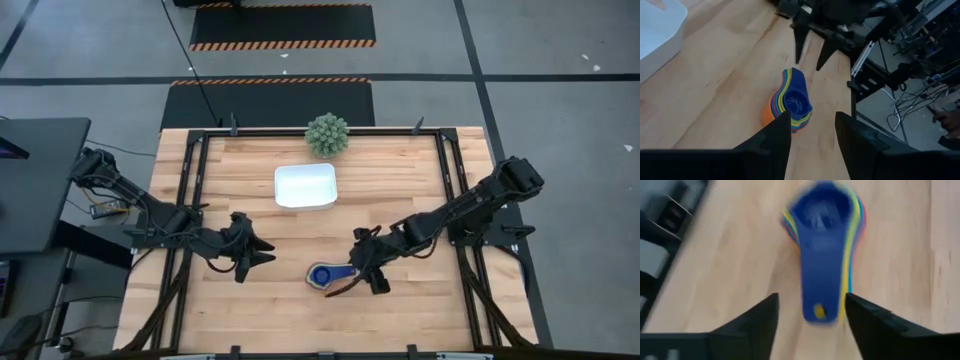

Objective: Nest measuring cups in basket
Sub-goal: Put the stacked measuring cups into the bin

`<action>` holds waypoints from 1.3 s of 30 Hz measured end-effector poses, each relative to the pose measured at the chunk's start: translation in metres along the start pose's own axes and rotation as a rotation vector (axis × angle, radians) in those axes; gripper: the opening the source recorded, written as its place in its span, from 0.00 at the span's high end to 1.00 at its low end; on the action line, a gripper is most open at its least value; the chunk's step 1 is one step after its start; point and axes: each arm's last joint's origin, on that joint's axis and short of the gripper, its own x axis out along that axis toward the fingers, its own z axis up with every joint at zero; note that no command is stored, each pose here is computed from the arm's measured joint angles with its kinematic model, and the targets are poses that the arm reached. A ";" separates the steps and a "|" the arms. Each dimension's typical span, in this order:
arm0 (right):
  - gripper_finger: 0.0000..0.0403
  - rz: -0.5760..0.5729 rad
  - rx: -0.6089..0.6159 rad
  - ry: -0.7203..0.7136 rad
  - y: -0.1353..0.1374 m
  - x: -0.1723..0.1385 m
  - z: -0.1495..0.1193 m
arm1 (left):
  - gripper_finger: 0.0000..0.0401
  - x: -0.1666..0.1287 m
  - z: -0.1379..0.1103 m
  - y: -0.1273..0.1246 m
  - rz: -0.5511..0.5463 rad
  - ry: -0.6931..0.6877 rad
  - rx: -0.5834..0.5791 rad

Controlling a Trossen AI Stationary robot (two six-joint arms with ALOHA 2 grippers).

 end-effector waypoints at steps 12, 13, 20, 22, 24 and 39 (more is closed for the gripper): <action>0.26 -0.268 -0.141 0.016 0.025 0.028 -0.002 | 0.60 0.000 0.000 0.000 -0.001 -0.001 -0.005; 0.27 -0.276 -0.146 0.019 0.025 0.031 -0.003 | 0.60 0.000 0.000 0.000 -0.003 -0.002 -0.006; 0.32 -0.197 -0.120 0.077 0.015 0.052 -0.011 | 0.60 0.000 0.000 0.000 -0.004 -0.003 -0.003; 0.34 -0.172 -0.089 0.073 0.012 0.056 -0.010 | 0.60 0.000 0.000 0.000 -0.003 -0.002 -0.002; 0.38 -0.163 -0.071 0.107 0.008 0.056 -0.013 | 0.60 0.000 0.001 -0.001 -0.010 -0.005 -0.007; 0.62 -0.086 0.001 0.085 -0.009 0.059 -0.006 | 0.60 0.000 0.000 -0.001 -0.017 0.010 -0.003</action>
